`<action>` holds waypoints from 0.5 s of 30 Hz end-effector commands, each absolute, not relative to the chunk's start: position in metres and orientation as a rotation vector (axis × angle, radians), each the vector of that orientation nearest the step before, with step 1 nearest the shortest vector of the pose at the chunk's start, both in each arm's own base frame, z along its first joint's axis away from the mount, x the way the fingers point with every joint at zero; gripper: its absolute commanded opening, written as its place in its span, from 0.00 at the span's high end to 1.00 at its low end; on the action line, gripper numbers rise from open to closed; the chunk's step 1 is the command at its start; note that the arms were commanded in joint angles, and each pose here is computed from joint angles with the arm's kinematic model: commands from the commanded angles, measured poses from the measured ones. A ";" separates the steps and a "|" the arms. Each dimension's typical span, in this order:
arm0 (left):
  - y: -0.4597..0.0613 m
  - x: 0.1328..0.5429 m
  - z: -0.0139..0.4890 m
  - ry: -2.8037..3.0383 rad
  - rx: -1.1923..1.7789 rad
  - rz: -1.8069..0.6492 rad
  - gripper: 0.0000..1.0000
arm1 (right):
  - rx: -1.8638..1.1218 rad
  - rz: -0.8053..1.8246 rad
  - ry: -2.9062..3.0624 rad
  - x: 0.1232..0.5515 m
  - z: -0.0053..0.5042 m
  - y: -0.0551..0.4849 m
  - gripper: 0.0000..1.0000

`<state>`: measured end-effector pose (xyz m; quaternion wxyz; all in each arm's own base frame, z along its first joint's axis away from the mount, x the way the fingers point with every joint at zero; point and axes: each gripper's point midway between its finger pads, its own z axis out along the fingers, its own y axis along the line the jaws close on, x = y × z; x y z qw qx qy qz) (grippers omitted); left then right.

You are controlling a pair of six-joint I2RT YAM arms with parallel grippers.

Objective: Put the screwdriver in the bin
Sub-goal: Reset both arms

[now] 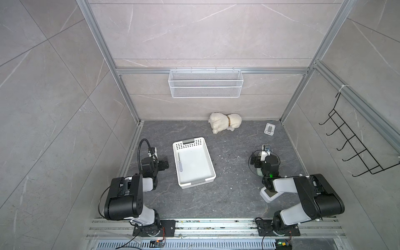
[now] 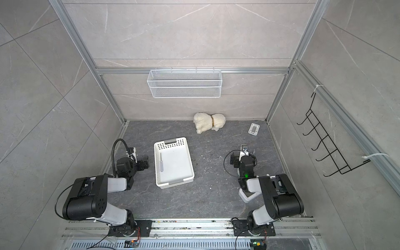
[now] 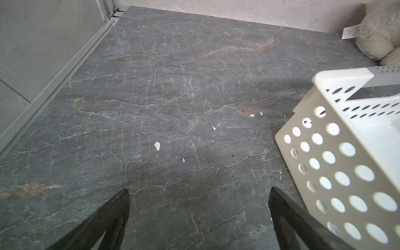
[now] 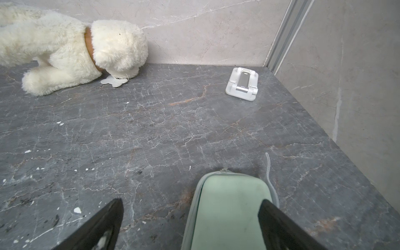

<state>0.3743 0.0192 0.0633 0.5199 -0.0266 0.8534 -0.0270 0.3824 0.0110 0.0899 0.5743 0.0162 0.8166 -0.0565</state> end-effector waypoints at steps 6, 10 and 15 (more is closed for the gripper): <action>0.022 0.385 0.085 1.964 -0.051 -0.035 0.00 | 0.053 -0.113 1.898 0.386 0.095 0.012 0.01; 0.022 0.385 0.086 1.963 -0.051 -0.035 0.00 | 0.052 -0.112 1.905 0.387 0.094 0.012 0.01; 0.023 0.385 0.085 1.964 -0.052 -0.034 0.00 | 0.044 -0.114 1.899 0.386 0.095 0.012 0.01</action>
